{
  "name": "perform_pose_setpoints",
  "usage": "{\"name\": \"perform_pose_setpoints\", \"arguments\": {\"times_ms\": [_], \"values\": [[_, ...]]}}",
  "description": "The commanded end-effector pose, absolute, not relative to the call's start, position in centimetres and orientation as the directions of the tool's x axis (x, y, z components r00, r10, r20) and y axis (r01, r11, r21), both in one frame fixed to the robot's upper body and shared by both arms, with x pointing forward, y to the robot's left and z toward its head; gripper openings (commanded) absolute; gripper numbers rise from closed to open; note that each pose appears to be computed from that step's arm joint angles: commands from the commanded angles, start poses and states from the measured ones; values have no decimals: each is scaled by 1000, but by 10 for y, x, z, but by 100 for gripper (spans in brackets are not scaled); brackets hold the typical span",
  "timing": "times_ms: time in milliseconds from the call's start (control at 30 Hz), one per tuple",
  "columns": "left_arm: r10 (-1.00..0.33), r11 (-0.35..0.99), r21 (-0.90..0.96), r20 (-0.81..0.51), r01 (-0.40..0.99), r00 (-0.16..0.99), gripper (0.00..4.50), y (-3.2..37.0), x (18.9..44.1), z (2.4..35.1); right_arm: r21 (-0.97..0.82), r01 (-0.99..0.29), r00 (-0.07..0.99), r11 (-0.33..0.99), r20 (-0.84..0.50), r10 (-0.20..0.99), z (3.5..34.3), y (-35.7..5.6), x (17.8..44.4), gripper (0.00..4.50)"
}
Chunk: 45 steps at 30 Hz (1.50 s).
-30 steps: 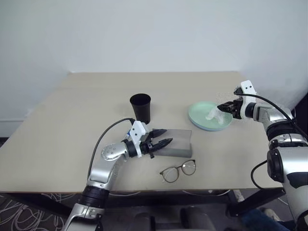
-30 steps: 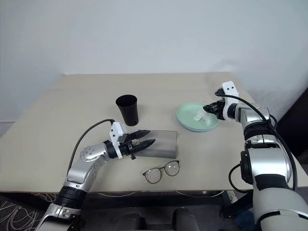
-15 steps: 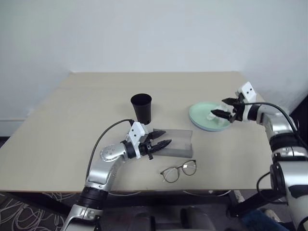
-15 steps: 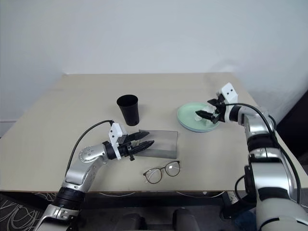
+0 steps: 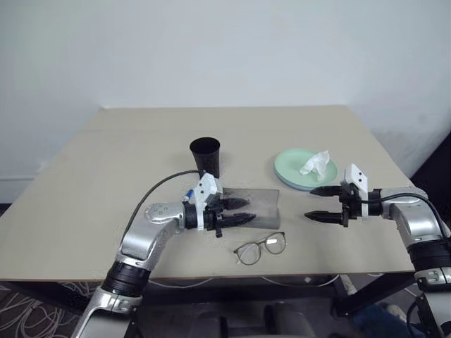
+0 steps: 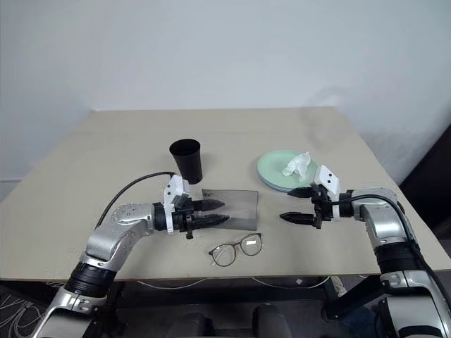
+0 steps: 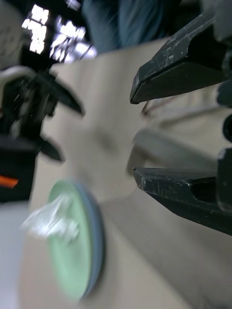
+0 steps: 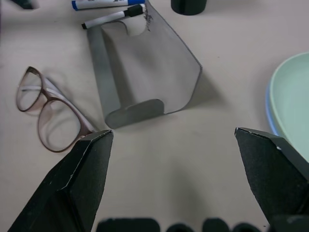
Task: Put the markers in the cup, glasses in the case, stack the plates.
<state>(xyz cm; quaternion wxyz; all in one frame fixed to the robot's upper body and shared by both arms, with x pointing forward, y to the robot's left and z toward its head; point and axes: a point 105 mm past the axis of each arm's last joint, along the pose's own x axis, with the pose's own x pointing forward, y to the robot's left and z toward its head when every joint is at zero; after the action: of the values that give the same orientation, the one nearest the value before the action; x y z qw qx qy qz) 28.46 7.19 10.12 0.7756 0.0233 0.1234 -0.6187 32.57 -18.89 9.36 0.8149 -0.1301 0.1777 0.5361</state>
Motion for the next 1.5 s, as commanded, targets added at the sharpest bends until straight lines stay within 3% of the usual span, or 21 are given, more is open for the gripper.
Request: {"name": "perform_pose_setpoints", "arguments": {"times_ms": [33,533,900,1300,1400,1500], "values": [[-971,137,-121,-212,983,110,217,65,279,118,-86,-916,391,391,-405,826,107,-187,333,436],[-887,-70,-201,-435,977,-153,217,50,278,91,-70,-936,345,346,-395,852,98,-174,323,436],[-824,-103,-189,-534,977,-190,217,34,289,68,-87,-922,381,377,-374,845,100,-173,325,436],[-816,-112,-228,-534,967,-220,217,26,289,57,-98,-910,408,402,-374,833,99,-175,329,436],[-811,-115,-230,-540,966,-225,158,26,288,54,-100,-908,413,407,-377,829,99,-176,330,439],[-810,-110,-221,-545,969,-217,57,27,289,54,-101,-906,416,410,-378,827,98,-176,331,439]]}}
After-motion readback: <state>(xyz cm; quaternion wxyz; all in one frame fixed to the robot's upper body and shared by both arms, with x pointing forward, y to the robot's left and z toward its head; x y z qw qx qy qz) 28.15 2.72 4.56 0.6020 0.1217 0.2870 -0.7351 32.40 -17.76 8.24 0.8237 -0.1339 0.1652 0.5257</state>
